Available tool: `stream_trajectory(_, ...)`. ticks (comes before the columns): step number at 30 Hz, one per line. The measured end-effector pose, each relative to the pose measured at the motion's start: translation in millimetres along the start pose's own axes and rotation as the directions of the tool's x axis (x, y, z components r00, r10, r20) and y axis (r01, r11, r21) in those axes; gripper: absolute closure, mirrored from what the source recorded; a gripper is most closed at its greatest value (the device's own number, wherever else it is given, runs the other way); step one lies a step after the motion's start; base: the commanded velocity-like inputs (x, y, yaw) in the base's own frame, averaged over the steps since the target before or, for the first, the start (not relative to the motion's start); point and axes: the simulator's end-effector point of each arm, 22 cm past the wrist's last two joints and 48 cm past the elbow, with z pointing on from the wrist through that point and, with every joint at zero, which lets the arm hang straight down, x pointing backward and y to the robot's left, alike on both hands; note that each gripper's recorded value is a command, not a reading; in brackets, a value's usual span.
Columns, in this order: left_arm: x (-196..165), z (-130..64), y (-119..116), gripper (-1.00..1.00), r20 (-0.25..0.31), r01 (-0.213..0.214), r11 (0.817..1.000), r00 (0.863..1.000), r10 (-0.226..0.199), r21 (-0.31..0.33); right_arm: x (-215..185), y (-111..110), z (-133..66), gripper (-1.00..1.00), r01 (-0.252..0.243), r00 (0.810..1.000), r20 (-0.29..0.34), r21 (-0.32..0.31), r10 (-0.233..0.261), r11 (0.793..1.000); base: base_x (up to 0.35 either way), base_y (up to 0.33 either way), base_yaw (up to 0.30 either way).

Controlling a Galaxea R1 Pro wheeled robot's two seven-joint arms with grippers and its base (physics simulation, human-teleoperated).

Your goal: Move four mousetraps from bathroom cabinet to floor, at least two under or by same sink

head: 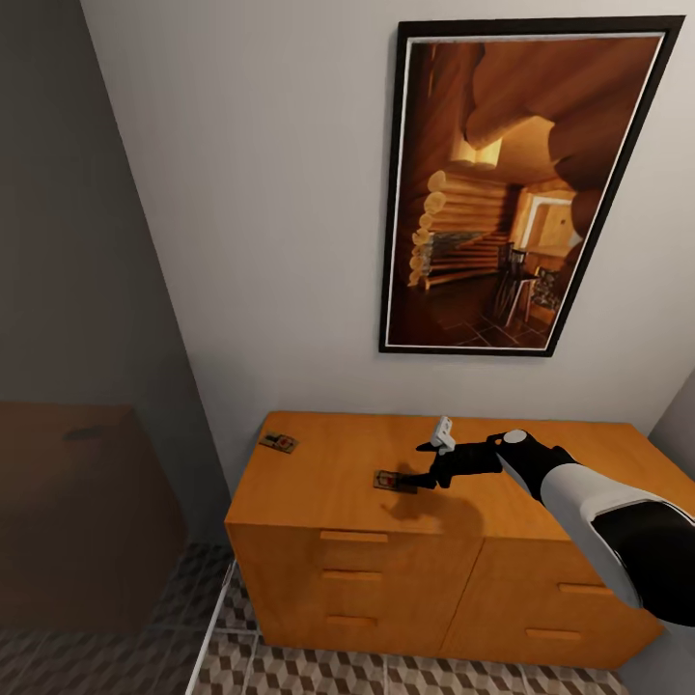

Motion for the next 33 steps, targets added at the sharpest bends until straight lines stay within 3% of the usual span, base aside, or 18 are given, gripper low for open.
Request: stream_trajectory(33,0.0,0.0,0.0,-1.00,0.000,0.000,1.000,1.000,0.000,0.000,0.0,-4.0,0.6,-1.00,-0.001,1.000,0.000,0.020,0.001,1.000,0.002,0.000,0.000)
